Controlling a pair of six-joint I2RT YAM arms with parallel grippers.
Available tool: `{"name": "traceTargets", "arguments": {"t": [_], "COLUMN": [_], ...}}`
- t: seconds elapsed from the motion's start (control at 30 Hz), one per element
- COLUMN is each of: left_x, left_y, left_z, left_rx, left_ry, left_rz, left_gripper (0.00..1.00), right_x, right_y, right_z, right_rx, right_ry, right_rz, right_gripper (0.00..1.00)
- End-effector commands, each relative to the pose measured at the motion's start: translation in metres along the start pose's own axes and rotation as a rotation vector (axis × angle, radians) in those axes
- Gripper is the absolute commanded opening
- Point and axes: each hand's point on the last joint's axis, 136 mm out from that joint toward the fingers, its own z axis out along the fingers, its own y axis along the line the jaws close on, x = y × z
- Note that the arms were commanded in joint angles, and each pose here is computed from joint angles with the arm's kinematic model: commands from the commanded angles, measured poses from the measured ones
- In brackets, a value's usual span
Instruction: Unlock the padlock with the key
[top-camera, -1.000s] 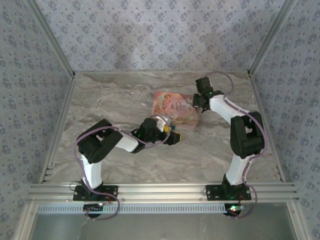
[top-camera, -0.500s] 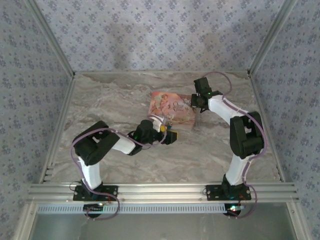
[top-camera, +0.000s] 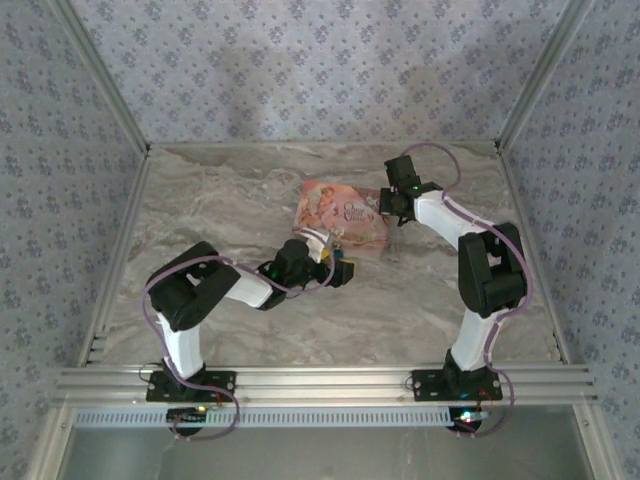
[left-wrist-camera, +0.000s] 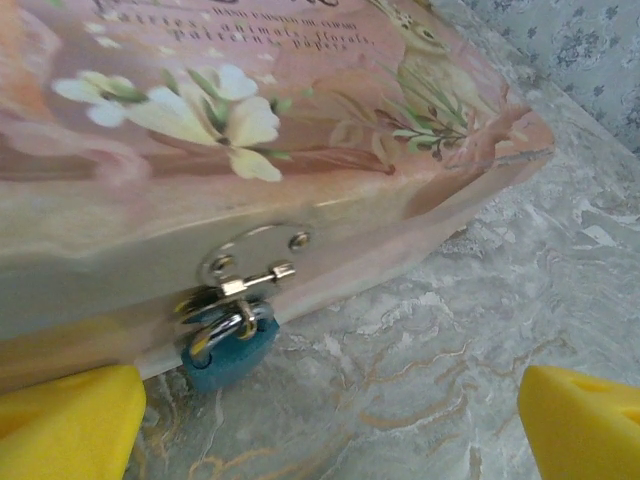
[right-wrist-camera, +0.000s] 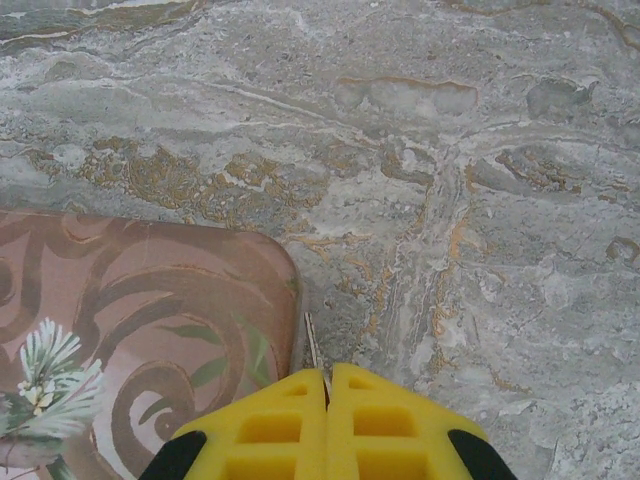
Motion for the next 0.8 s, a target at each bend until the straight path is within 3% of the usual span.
{"name": "traceTargets", "arguments": {"t": [0.0, 0.23, 0.47, 0.77], "left_x": [-0.004, -0.007, -0.025, -0.031], "left_y": [-0.021, -0.040, -0.046, -0.012], "left_z": [0.012, 0.015, 0.007, -0.017], "left_rx": [0.095, 0.213, 0.311, 0.229], "left_ry": [0.010, 0.029, -0.031, -0.089], "left_rz": [0.032, 0.011, -0.083, -0.167], "left_gripper": [0.95, 0.95, 0.92, 0.92], "right_x": [0.014, 0.015, 0.018, 0.019], "right_y": [0.018, 0.025, 0.025, 0.023], "right_z": [0.005, 0.003, 0.004, 0.004], "right_rx": [-0.045, -0.058, -0.052, -0.047], "right_ry": [0.051, 0.050, 0.055, 0.057], "right_rz": [-0.004, -0.007, -0.008, -0.001], "right_gripper": [0.00, 0.00, 0.00, 0.00]}}
